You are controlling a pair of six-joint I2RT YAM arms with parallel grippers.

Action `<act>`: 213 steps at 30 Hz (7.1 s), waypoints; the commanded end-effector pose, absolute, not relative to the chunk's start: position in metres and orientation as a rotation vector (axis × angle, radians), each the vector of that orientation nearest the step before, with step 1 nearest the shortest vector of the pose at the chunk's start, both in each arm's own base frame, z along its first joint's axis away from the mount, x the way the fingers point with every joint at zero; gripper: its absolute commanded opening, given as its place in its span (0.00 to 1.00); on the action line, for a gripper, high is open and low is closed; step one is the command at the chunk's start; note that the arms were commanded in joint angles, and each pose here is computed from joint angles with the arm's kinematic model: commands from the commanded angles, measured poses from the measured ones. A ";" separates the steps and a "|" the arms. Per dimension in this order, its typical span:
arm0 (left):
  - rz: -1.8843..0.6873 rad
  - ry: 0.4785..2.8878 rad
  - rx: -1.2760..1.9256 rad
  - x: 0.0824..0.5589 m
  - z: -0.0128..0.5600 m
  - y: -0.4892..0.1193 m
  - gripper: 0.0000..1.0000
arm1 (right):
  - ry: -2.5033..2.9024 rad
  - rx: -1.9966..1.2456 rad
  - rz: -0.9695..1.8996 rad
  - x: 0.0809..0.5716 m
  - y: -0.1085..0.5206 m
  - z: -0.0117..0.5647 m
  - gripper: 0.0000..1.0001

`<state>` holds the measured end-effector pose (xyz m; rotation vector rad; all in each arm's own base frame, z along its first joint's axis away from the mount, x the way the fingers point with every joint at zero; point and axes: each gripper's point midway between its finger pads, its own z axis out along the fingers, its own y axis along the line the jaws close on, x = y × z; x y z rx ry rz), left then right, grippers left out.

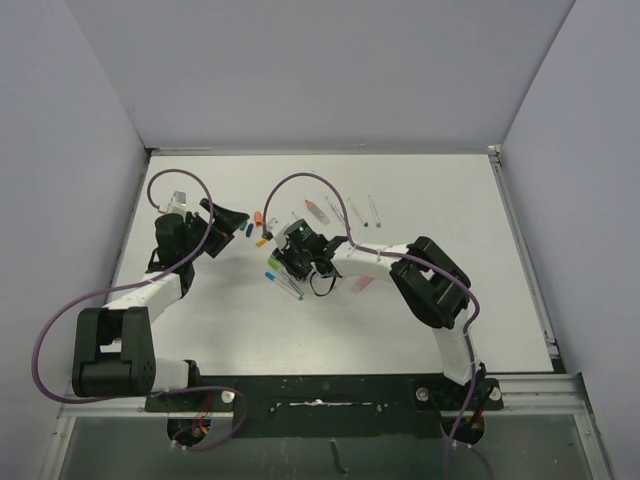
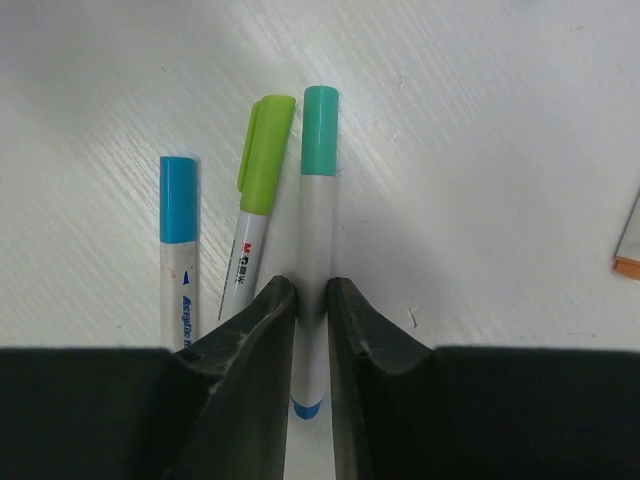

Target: Open the pen caps

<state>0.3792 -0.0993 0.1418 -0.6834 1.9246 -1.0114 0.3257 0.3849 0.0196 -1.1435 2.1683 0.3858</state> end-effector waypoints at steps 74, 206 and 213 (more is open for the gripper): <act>-1.334 1.865 -0.363 0.388 0.172 -0.239 0.00 | 1.953 -0.892 0.786 0.341 0.392 0.139 0.38; -1.095 1.848 -0.668 0.386 0.159 -0.089 0.97 | 2.070 -1.092 0.508 0.333 0.396 0.082 0.52; -1.097 1.850 -0.671 0.386 0.158 -0.088 0.98 | 2.075 -1.120 0.518 0.327 0.406 0.072 0.49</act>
